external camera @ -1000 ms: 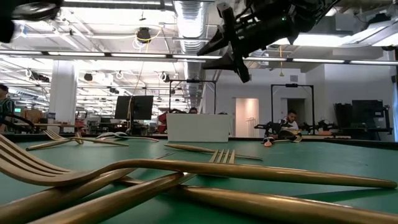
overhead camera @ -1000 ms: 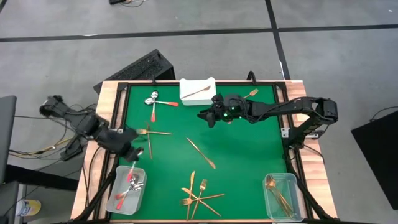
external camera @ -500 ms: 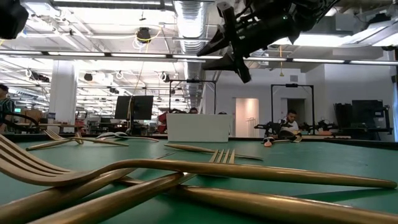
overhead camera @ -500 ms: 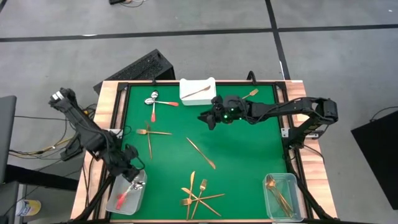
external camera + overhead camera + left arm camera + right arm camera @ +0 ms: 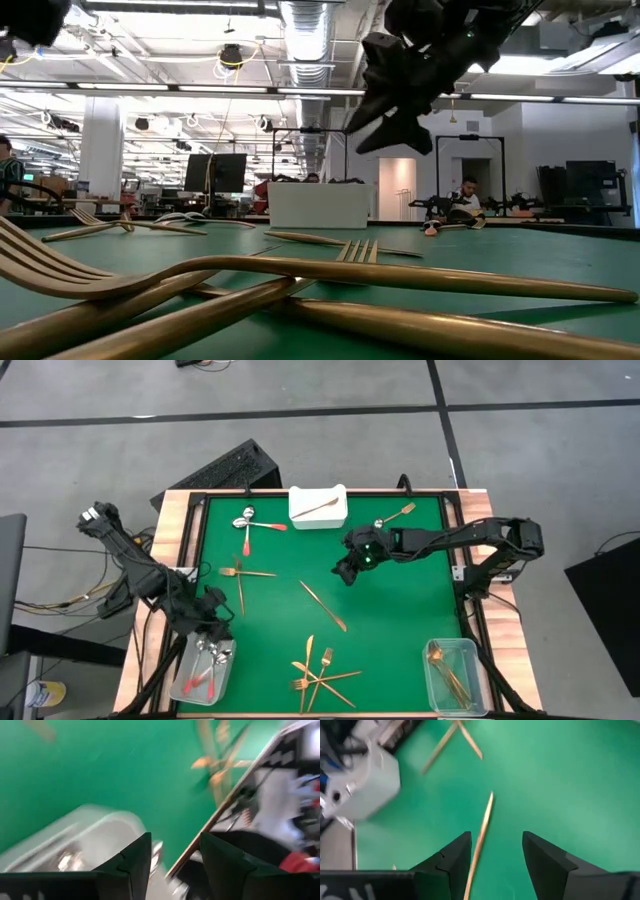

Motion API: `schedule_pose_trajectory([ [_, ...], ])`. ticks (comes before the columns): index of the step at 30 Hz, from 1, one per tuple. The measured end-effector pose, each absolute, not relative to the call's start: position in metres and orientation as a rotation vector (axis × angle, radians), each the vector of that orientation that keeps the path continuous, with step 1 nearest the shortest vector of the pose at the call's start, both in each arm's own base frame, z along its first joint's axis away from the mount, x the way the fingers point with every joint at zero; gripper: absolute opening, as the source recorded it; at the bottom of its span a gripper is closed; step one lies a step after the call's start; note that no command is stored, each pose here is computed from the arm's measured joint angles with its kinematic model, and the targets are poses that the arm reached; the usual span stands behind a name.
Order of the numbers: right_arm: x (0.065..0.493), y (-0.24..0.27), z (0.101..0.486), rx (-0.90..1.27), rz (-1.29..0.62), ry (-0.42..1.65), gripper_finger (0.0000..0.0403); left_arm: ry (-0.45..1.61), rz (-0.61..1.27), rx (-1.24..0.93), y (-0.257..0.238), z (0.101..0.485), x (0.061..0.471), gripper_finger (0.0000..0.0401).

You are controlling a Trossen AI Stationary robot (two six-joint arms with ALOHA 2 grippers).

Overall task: Sort silverware by color (type)
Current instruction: Put the orange spoon into the gray bin

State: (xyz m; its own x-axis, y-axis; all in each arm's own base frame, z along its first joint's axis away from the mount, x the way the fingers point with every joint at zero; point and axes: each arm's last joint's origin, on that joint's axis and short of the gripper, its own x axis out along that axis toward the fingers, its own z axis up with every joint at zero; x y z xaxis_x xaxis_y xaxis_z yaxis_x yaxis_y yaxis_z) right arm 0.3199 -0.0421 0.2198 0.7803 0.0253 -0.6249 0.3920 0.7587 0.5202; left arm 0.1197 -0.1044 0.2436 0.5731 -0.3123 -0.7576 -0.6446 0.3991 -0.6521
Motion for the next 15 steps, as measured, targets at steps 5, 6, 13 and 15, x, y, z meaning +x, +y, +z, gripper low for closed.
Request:
schedule_pose_trajectory([
  [5, 0.310, -0.041, 0.209, 0.693, -0.342, 0.785, 0.0189, 0.748, 0.272, -1.164, -0.095, 0.253, 0.126, 0.0155],
  [6, 0.307, -0.044, 0.207, 0.700, -0.391, 0.796, 0.0188, 0.702, 0.281, -1.158, -0.093, 0.255, 0.127, 0.0155],
  [13, 0.289, -0.087, 0.197, 0.801, -0.789, 0.792, 0.0175, 0.444, 0.392, -1.128, -0.079, 0.263, 0.135, 0.0155],
  [15, 0.281, -0.102, 0.191, 0.818, -0.908, 0.803, 0.0165, 0.411, 0.405, -1.116, -0.077, 0.264, 0.137, 0.0155],
])
